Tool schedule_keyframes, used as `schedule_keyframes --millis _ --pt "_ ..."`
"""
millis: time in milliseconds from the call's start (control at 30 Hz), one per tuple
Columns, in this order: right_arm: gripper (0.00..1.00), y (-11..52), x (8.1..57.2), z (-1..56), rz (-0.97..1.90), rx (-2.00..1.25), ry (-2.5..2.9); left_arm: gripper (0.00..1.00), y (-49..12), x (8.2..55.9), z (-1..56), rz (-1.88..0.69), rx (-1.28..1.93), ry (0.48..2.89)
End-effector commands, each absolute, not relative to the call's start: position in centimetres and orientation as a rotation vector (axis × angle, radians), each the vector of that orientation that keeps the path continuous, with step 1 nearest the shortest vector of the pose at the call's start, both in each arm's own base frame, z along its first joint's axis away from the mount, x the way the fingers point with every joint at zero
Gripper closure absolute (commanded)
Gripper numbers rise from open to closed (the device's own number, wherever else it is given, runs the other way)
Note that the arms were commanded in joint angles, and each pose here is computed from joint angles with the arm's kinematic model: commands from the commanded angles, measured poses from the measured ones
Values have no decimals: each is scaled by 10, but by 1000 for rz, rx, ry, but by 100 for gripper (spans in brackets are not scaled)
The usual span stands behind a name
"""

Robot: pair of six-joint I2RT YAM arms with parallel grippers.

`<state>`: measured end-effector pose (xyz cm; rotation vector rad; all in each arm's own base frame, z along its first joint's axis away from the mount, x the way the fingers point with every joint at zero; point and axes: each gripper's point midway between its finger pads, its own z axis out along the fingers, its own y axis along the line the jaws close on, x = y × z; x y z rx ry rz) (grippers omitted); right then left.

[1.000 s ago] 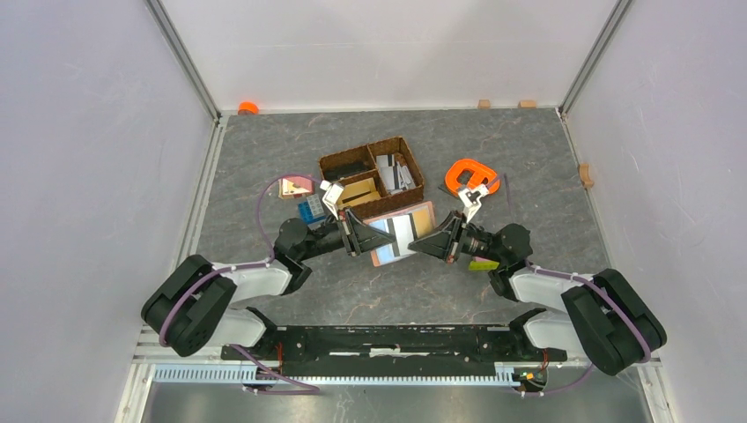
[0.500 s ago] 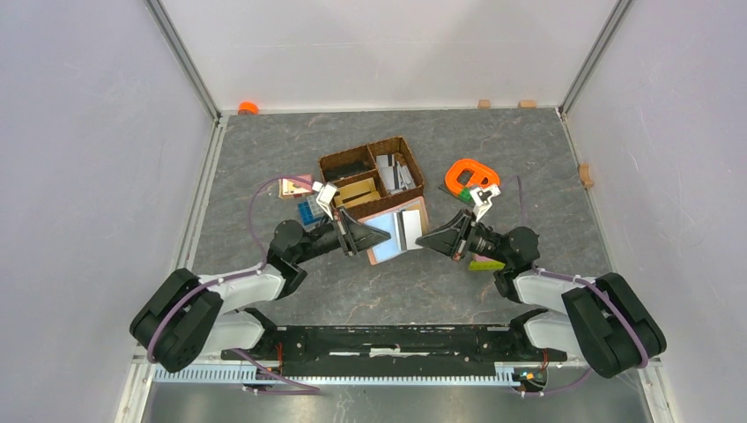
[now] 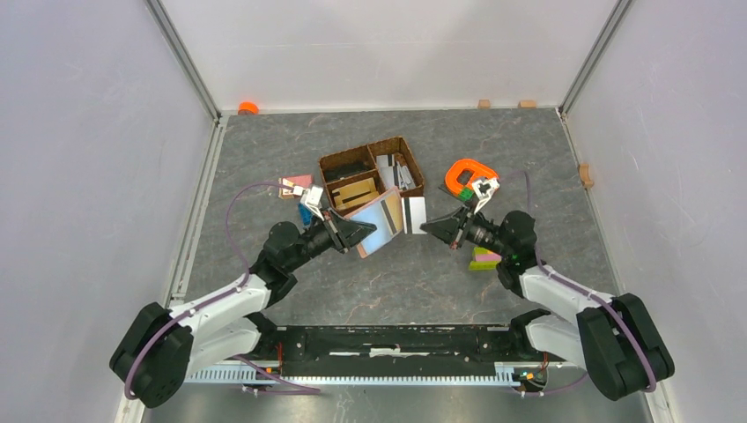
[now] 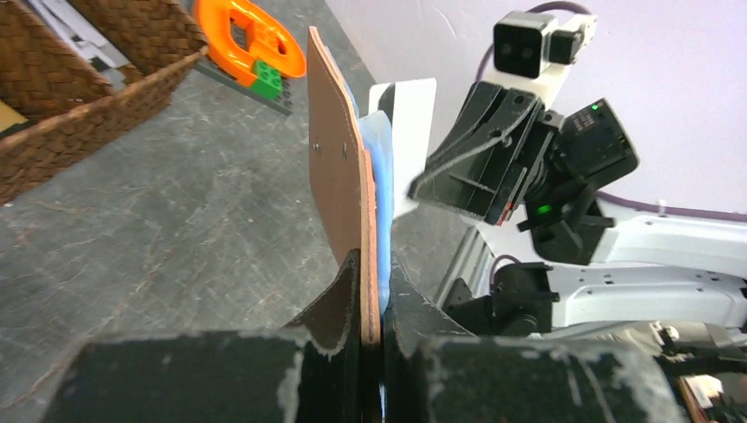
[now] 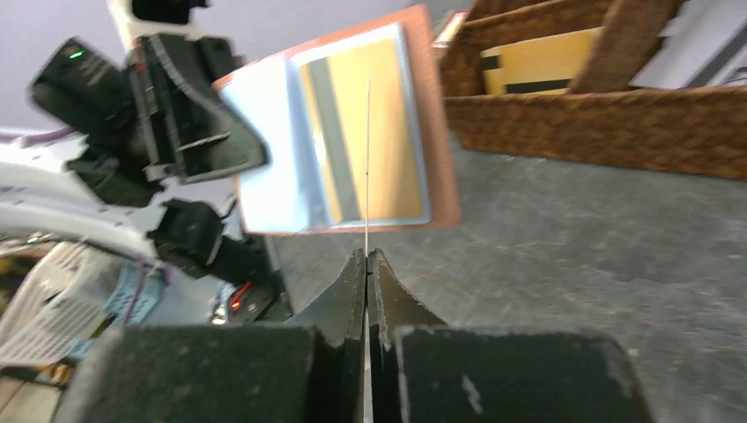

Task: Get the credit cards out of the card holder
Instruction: Remove the credit card from the card holder, then place the credit card in the storage box.

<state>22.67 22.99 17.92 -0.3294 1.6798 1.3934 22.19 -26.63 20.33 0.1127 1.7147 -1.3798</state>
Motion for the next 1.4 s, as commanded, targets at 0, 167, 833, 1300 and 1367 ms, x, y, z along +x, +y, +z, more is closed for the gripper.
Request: schedule_keyframes --millis 0,167,833,1300,1367 --pt "100 221 267 168 1156 -323 1784 98 -250 238 197 -1227 66 1720" --pt "100 221 298 169 1061 -306 1845 98 -228 247 186 -1115 -73 1738" --pt "100 236 423 135 812 -249 2103 98 -196 248 195 -1008 -201 1699" --pt "97 285 450 90 840 -339 2279 98 -192 245 201 -1012 -217 1671" --pt "91 283 453 86 821 -327 2287 98 -189 245 201 -1005 -224 1665"
